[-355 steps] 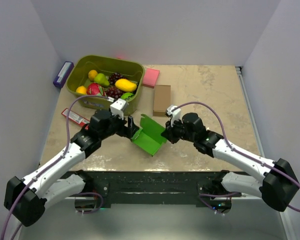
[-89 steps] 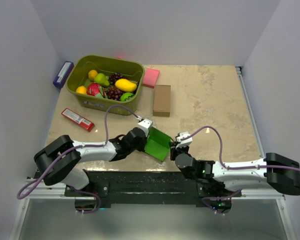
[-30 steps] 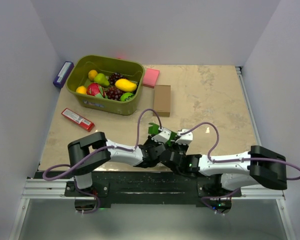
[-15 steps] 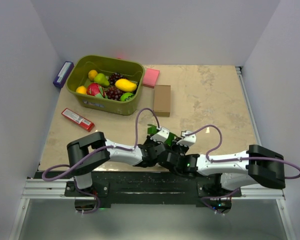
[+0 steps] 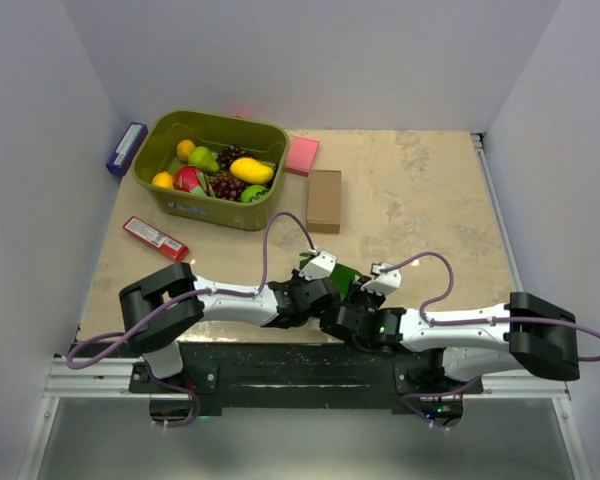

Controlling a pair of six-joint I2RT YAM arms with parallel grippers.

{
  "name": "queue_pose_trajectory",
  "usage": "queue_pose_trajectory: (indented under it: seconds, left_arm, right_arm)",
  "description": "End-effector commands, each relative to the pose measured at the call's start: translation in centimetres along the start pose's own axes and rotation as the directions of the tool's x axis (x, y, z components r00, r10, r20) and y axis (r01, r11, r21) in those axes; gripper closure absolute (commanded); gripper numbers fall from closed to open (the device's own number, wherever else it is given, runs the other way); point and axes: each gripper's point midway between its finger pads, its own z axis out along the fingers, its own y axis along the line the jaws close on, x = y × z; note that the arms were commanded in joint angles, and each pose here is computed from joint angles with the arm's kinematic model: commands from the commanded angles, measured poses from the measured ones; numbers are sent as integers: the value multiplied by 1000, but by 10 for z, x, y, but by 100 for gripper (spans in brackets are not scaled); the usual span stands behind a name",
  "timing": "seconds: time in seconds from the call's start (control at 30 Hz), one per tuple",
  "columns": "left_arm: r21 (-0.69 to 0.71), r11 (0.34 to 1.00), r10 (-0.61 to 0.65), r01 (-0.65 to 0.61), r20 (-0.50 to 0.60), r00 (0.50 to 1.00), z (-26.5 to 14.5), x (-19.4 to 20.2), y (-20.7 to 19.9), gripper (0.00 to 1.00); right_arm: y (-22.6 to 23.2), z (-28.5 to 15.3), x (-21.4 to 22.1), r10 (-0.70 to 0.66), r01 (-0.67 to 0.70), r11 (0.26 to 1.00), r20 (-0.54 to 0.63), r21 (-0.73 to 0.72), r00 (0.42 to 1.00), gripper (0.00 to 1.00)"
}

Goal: Fold the paper box

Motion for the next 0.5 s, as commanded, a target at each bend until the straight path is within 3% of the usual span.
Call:
queue_pose_trajectory:
  seconds: [0.0,0.47]
  left_arm:
    - [145,989,-7,25,-121,993,-12,19,-26,95]
    - [129,991,-13,26,-102,995,-15,3,-26,67]
  right_arm:
    - [-11,-2,12,-1,2,1000,-45,16,999,100]
    - [-7,-2,13,-7,7,1000,-53,-1,999,100]
